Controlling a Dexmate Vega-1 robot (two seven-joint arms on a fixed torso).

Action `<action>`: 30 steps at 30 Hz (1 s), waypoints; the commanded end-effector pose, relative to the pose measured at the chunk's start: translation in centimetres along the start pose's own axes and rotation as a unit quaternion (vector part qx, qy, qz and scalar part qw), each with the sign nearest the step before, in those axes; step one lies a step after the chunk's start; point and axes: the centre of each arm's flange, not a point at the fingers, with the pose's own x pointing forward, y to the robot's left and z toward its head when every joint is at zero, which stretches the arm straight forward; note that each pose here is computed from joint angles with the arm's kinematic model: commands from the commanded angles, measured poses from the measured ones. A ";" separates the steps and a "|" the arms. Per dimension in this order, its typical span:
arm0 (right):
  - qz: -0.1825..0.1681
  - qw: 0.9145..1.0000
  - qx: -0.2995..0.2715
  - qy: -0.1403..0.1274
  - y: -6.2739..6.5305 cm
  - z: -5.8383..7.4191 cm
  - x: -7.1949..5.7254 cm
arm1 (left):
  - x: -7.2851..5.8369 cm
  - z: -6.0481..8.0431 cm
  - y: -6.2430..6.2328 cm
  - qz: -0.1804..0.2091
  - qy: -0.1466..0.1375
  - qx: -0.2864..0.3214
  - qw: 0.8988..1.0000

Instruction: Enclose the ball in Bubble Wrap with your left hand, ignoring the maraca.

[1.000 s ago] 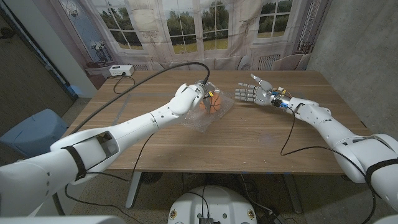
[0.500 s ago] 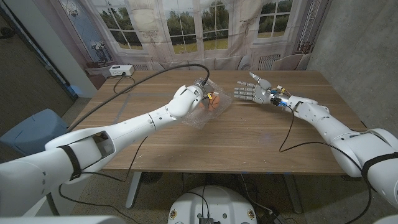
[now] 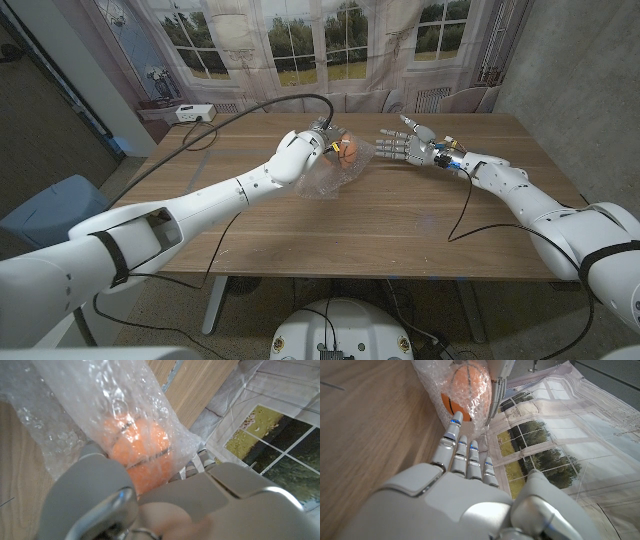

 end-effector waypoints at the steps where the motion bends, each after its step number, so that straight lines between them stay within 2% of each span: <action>1: -0.003 1.000 0.002 -0.007 0.0 0.1 0.0 | 0.3 -0.6 0.1 -0.039 -0.012 -0.016 0.999; 5: -0.003 1.000 0.005 -0.016 0.0 0.1 0.0 | 0.6 -0.6 -0.2 -0.068 -0.021 -0.016 0.997; 11: -0.003 1.000 0.008 -0.023 0.0 0.2 0.2 | 0.3 -0.8 0.1 -0.054 -0.017 -0.011 0.998; 16: -0.003 1.000 0.011 -0.024 0.0 0.2 0.3 | 0.5 -1.4 0.5 -0.095 -0.020 -0.008 0.995; 19: -0.003 1.000 0.012 -0.028 0.0 0.2 0.3 | 0.5 -1.5 0.8 -0.102 -0.018 0.003 0.995; 23: -0.005 0.999 0.012 -0.033 0.0 0.3 0.3 | 0.5 -1.4 1.3 -0.109 -0.005 0.031 0.994; 30: -0.008 0.999 0.016 -0.041 0.1 0.3 0.2 | 0.7 -1.2 1.6 -0.153 0.018 0.073 0.985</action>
